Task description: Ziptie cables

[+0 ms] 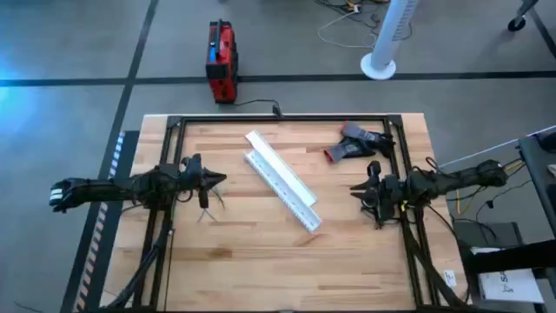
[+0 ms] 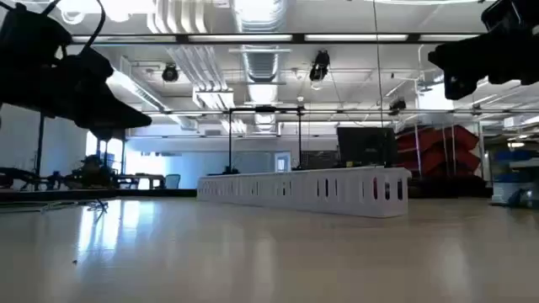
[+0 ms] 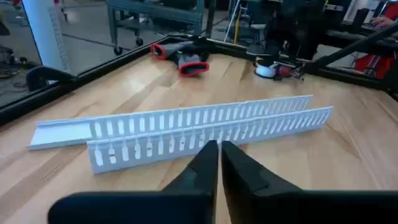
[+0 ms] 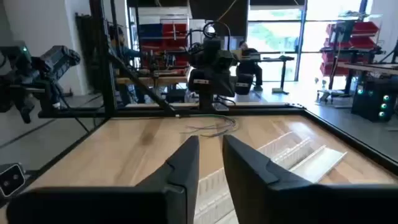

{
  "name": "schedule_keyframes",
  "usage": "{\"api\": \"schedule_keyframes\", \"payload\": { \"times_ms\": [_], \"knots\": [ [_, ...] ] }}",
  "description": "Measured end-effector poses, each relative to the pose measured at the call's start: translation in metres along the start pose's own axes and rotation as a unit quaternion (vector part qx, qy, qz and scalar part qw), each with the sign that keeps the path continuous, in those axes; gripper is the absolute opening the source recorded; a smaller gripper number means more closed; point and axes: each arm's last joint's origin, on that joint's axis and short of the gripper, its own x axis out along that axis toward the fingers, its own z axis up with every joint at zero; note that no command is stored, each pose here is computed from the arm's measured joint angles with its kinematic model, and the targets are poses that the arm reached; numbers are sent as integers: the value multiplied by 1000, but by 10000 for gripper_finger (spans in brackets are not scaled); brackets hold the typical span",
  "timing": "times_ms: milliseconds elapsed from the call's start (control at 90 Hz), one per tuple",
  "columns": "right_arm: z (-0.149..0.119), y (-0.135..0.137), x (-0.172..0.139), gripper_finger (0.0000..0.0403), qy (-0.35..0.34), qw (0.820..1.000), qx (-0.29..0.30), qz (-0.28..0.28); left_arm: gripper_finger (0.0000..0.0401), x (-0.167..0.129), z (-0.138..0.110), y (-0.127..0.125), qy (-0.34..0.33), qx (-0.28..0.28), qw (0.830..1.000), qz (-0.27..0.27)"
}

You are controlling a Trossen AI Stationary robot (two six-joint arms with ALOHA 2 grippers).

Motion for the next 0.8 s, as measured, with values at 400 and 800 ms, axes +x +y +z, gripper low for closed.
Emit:
{"api": "schedule_keyframes", "payload": {
  "times_ms": [400, 800],
  "knots": [
    [0, 0, 0, 83, 0, 1000, 0, 0, 3, 0, 0, 0, 0, 0, 1000, 0],
    [0, 0, 0, 57, 0, 1000, 0, 0, 3, 0, 0, 0, 0, 0, 1000, 0]
  ]
}}
